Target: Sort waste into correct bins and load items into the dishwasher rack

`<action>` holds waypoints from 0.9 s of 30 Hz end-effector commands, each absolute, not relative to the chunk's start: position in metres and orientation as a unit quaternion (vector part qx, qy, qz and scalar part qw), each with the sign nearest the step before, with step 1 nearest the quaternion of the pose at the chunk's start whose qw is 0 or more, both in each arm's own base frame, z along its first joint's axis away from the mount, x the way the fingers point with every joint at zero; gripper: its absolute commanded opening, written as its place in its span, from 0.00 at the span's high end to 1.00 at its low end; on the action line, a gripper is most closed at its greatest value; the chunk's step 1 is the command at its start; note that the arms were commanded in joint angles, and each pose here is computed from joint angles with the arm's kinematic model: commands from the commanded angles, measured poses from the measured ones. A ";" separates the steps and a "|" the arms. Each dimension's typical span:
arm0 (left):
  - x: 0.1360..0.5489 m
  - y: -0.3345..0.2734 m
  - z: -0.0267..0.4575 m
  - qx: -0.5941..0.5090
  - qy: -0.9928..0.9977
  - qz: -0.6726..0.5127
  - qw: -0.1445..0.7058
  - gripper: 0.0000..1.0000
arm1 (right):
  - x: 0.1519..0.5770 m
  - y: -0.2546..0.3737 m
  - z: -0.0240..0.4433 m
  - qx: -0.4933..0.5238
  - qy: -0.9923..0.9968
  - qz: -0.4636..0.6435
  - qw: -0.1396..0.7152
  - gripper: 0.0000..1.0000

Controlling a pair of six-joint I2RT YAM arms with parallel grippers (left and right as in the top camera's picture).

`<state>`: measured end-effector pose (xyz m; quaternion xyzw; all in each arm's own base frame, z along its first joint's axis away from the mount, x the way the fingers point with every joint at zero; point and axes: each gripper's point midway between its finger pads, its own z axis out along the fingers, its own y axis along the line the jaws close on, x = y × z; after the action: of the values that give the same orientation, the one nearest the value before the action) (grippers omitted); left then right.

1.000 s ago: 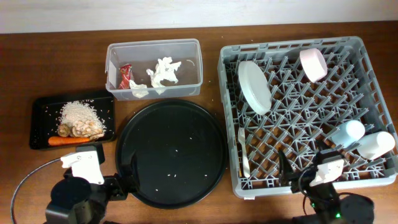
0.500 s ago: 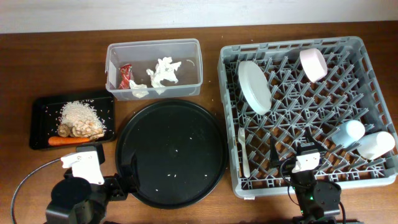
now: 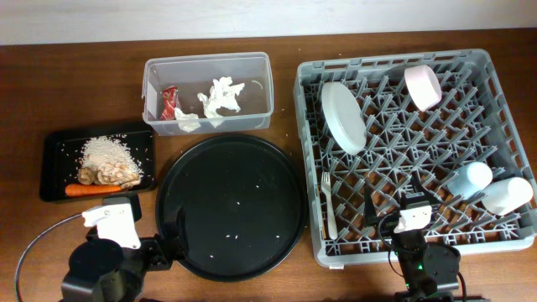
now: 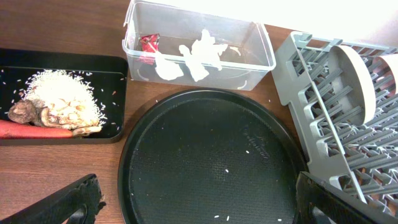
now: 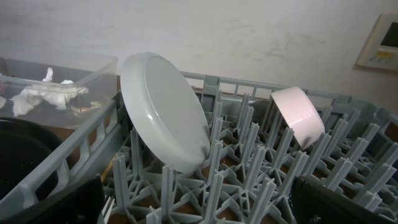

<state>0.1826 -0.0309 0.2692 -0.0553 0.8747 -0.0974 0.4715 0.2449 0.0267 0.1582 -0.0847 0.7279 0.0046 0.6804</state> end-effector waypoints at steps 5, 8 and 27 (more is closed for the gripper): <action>0.195 0.000 0.231 -0.113 0.855 -0.029 0.506 0.01 | 0.245 0.025 0.157 -0.086 0.727 -0.002 0.681 0.02; 0.219 0.002 0.200 -0.134 0.809 -0.045 0.571 0.01 | 0.245 0.025 0.157 -0.086 0.727 -0.002 0.681 0.02; 0.245 -0.016 0.158 0.033 0.732 0.006 0.681 0.01 | 0.245 0.025 0.157 -0.086 0.727 -0.002 0.681 0.02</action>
<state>0.2454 -0.0142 0.1596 0.0224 0.7317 0.0028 0.6812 0.2448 0.0267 0.1589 -0.0849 0.7268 0.0041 0.6815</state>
